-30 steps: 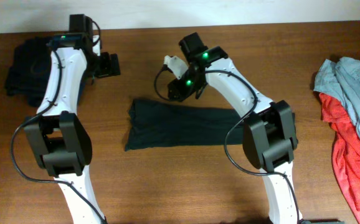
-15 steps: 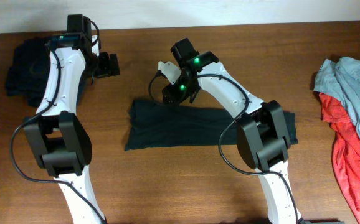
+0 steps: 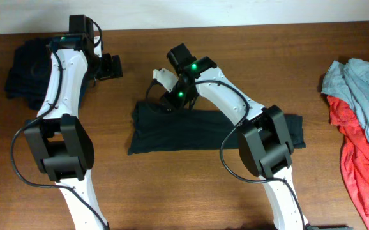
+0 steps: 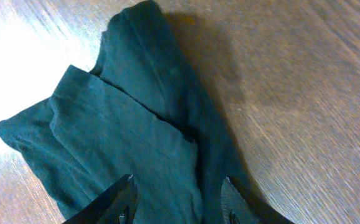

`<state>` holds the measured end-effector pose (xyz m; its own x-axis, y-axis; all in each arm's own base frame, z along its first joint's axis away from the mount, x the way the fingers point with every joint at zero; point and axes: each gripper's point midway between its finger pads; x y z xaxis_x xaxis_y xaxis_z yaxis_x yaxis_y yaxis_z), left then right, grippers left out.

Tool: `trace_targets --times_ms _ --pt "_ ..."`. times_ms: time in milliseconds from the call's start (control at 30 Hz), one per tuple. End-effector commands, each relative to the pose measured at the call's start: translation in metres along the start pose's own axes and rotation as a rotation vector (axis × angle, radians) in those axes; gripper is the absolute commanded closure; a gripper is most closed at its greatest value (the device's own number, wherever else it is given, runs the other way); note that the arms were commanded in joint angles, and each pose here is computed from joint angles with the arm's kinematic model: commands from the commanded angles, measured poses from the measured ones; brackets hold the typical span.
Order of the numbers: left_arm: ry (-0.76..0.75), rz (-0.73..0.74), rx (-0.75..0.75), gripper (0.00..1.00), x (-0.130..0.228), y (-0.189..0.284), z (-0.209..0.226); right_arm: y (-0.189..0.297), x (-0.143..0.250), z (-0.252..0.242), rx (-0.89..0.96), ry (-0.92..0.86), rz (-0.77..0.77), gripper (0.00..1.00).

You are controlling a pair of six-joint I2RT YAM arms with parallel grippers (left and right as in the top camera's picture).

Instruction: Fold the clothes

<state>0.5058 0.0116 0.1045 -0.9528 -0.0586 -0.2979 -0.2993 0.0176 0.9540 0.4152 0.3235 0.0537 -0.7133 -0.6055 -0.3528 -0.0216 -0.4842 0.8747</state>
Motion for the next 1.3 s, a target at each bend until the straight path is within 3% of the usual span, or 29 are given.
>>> trace_targets --times_ms 0,500,667,1167,1267 --pt "0.012 -0.014 0.014 0.01 -0.002 0.007 -0.002 -0.015 0.009 0.002 -0.023 0.028 0.028 0.51" --pt "0.012 -0.014 0.014 0.01 -0.002 0.007 -0.002 -0.028 0.009 -0.002 -0.025 0.039 -0.007 0.51" --pt "0.012 -0.014 0.014 0.01 -0.002 0.007 -0.002 -0.028 0.009 -0.002 -0.028 0.036 -0.006 0.7" --pt "0.012 -0.014 0.014 0.01 -0.002 0.007 -0.002 -0.032 0.013 0.002 -0.033 0.037 0.004 0.71" --pt "0.012 -0.014 0.014 0.01 -0.002 0.007 -0.002 -0.033 0.012 0.005 -0.036 0.04 0.006 0.87"
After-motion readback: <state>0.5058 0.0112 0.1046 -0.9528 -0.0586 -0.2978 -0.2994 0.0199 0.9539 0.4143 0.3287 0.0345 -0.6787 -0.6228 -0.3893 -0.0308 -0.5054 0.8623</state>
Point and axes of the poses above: each gripper's point midway between its finger pads, its own y axis back along the fingers, its own z axis along the line the jaws close on, x = y × z, and after that the axes turned 6 degrees about -y, right-handed
